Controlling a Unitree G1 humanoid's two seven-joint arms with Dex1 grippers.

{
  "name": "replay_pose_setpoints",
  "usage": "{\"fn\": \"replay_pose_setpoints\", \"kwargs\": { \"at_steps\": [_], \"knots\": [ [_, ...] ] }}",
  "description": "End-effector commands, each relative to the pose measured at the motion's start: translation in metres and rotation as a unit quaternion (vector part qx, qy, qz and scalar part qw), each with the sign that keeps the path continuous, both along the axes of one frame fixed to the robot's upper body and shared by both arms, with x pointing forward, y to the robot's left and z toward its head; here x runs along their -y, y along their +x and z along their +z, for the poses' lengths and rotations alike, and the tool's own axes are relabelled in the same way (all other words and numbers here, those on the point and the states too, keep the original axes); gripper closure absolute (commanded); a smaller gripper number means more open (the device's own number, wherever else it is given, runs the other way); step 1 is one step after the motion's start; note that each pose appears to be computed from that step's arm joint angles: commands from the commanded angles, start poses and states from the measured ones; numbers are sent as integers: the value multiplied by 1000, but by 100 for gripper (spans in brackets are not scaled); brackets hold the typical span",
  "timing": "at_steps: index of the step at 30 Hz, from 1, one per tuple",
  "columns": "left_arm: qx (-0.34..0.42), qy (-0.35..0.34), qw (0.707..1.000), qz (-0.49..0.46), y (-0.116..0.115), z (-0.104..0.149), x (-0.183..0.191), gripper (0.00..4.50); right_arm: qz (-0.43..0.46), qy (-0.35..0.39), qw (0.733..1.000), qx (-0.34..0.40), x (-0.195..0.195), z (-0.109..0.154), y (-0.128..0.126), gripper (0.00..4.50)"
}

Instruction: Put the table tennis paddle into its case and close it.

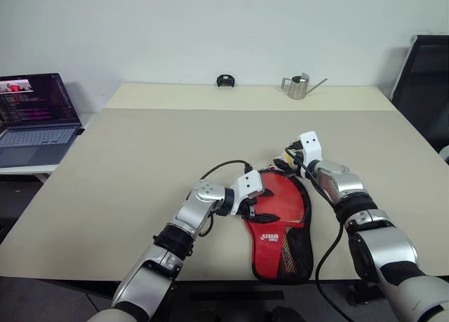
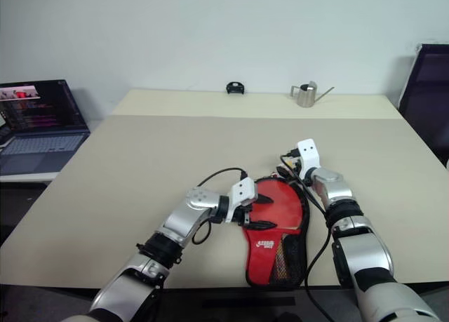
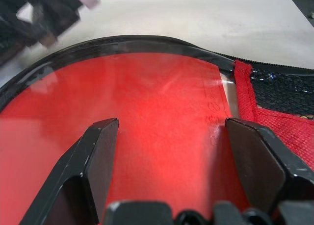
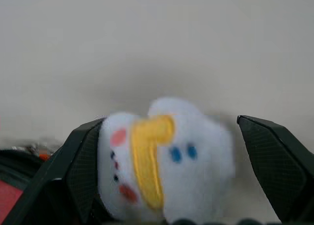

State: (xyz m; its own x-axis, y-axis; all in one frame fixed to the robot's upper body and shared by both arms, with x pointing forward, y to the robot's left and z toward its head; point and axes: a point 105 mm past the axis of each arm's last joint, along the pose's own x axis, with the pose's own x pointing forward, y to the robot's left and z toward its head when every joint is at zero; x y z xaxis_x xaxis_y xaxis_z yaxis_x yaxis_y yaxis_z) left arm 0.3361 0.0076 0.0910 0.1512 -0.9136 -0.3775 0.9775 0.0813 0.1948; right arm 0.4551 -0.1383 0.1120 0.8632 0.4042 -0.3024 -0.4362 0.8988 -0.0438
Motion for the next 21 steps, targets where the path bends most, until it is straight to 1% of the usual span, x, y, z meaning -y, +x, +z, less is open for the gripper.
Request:
{"fn": "replay_pose_setpoints", "kwargs": {
  "at_steps": [1, 4, 5, 8, 11, 16, 18, 21],
  "knots": [
    [-8, 17, 1000, -4, -6, -9, -1, 74, -9, -6, 1000, 18, 4, 11, 5, 0],
    [-9, 19, 1000, -4, -6, -10, -1, 74, -9, -2, 1000, 18, 4, 11, 5, 0],
    [-9, 20, 1000, -4, -6, -10, -1, 71, -9, -2, 1000, 19, 3, 11, 5, 19],
    [-9, 23, 1000, -4, -6, -11, -1, 69, -11, 4, 1000, 22, 1, 12, 6, 88],
    [-12, 33, 999, -1, -5, -16, -2, 69, -7, 6, 1000, 22, -2, 11, 4, 190],
    [-25, 45, 999, 6, -2, -25, -1, 69, -1, 8, 1000, 23, -5, 10, 3, 340],
    [-25, 60, 998, 10, 2, -31, 0, 69, 0, 5, 1000, 28, -4, 12, 3, 368],
    [-21, 76, 997, 19, 9, -37, -2, 69, 0, 5, 999, 33, -2, 16, 3, 386]
  ]
}}
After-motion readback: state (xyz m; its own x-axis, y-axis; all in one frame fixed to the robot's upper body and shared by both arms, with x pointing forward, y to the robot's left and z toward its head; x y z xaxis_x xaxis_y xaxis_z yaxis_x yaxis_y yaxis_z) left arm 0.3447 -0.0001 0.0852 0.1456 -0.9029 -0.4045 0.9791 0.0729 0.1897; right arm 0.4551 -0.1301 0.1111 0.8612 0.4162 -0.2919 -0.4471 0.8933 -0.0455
